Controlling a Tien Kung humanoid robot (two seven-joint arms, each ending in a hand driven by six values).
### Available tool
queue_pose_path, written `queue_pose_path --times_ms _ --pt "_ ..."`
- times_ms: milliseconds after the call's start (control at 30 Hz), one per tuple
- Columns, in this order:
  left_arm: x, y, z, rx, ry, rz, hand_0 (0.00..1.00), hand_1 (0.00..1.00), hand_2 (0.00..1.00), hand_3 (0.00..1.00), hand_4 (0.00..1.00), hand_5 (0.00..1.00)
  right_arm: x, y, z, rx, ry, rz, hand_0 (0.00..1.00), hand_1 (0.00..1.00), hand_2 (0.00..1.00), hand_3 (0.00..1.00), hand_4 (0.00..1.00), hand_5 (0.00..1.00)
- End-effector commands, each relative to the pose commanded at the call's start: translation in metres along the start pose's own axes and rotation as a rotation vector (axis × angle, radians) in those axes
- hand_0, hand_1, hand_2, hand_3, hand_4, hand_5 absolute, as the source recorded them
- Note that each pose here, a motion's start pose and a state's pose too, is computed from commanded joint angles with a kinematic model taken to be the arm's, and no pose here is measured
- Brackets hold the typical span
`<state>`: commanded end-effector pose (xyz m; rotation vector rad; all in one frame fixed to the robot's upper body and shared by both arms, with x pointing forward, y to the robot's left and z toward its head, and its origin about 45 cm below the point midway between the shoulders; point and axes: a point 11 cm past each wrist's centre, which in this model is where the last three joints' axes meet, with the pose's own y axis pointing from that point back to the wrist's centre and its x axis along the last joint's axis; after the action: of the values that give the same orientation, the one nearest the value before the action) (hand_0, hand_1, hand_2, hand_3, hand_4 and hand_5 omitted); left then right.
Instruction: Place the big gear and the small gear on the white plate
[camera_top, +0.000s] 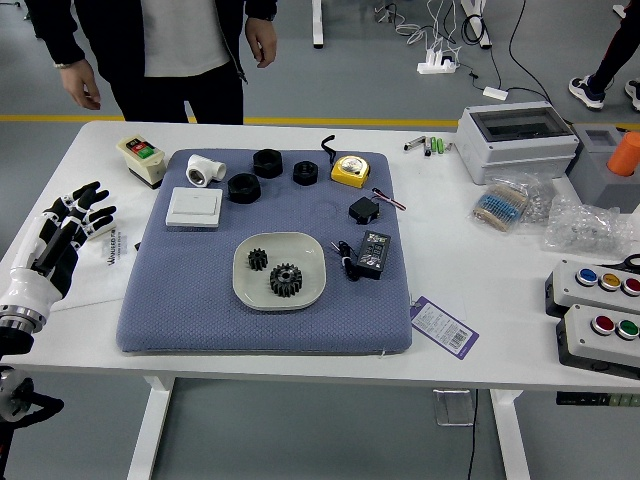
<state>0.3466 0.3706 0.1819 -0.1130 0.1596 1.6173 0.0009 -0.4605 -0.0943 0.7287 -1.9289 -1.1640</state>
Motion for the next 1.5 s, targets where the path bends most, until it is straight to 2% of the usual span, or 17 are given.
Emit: queue_pose_path --times_ms 67,100,367,833,1100,1333,1400,1467,1500 --pt "0.001 0.001 -0.002 0.012 0.029 -0.005 0.813 0.769 0.854 0.805 0.921 0.720 0.000 0.000 0.000 -0.001 0.001 -0.001 0.717 0.723 0.749 0.603 0.874 0.728" --pt "0.001 0.002 -0.003 0.026 0.034 -0.017 0.872 0.864 0.934 0.882 0.974 0.998 0.000 0.000 0.000 -0.001 0.002 -0.001 0.717 0.723 0.749 0.602 0.872 0.726" --pt "0.001 0.005 -0.007 0.051 0.063 -0.051 0.877 0.879 0.944 0.895 0.988 0.998 0.000 0.000 0.000 0.000 0.004 -0.002 0.715 0.723 0.749 0.602 0.871 0.725" --pt "0.000 0.006 -0.012 0.073 0.083 -0.050 0.871 0.870 0.932 0.882 0.993 0.998 -0.002 0.000 -0.001 0.002 -0.019 -0.007 0.717 0.722 0.749 0.601 0.868 0.723" --pt "0.000 0.006 -0.007 0.054 0.082 -0.069 0.866 0.856 0.921 0.868 0.990 0.998 -0.003 0.000 -0.002 0.003 -0.020 -0.010 0.717 0.721 0.749 0.602 0.867 0.723" --pt "-0.008 0.006 -0.004 0.038 0.061 -0.106 0.864 0.852 0.912 0.863 0.989 0.998 -0.003 0.000 -0.002 0.003 -0.020 -0.009 0.716 0.721 0.749 0.601 0.867 0.722" --pt "-0.010 0.006 -0.001 0.021 0.041 -0.117 0.864 0.852 0.912 0.863 0.989 0.998 -0.003 0.000 -0.002 0.004 -0.020 -0.009 0.716 0.721 0.749 0.601 0.867 0.722" --pt "-0.013 0.006 0.005 -0.001 -0.035 -0.135 0.864 0.852 0.912 0.863 0.989 0.998 -0.004 0.000 -0.002 0.004 -0.022 -0.009 0.716 0.721 0.749 0.601 0.867 0.722" --pt "-0.016 0.005 0.005 -0.004 -0.064 -0.144 0.890 0.896 0.923 0.867 0.988 0.998 -0.004 0.000 -0.003 0.005 -0.021 -0.010 0.717 0.720 0.748 0.601 0.868 0.722"
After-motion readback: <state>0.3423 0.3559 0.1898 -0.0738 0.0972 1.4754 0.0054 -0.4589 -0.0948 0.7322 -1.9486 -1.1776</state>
